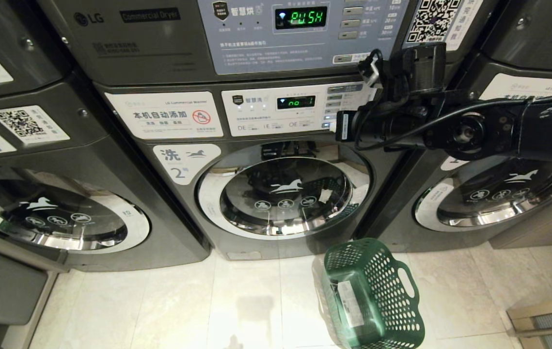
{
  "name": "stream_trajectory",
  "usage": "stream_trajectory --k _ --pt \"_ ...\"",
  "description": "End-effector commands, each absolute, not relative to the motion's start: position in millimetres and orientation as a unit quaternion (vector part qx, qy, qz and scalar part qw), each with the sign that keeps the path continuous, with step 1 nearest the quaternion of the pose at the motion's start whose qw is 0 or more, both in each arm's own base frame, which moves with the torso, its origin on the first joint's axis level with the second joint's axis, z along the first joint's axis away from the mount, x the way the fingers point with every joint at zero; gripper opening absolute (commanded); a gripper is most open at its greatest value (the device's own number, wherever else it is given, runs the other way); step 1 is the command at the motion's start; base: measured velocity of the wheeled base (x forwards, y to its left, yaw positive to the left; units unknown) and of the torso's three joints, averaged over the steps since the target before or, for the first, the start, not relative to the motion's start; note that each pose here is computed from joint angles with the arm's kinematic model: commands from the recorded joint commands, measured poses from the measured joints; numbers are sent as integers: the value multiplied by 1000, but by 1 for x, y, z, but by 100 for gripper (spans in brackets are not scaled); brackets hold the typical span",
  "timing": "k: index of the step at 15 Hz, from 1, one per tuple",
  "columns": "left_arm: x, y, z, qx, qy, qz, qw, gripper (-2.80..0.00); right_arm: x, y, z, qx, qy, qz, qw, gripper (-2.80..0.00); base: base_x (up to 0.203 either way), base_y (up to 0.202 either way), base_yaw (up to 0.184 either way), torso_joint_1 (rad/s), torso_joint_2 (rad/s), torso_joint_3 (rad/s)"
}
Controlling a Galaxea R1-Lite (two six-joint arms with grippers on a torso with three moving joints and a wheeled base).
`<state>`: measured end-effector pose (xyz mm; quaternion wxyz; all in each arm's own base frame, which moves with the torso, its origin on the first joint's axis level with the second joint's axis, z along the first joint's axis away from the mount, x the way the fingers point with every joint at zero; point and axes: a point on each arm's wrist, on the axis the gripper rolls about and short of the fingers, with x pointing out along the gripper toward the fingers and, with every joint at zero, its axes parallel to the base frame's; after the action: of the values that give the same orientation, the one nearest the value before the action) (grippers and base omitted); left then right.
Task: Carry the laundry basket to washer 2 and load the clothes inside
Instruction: Press the washing machine switch
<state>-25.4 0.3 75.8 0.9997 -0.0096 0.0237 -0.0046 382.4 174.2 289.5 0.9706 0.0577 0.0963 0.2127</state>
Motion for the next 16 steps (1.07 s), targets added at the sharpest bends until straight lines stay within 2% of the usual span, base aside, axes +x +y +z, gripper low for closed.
stream_trajectory --k 1,4,16 --pt "-25 0 76 -10 25 -4 1000 -280 359 167 310 70 91 220 969 -280 0 0 0 0 0 0" --pt "-25 0 76 -11 25 -4 1000 -280 342 159 299 69 147 215 963 -280 0 0 0 0 0 0" --pt "-25 0 76 -10 25 -4 1000 -280 361 168 272 66 178 210 959 -280 0 0 0 0 0 0"
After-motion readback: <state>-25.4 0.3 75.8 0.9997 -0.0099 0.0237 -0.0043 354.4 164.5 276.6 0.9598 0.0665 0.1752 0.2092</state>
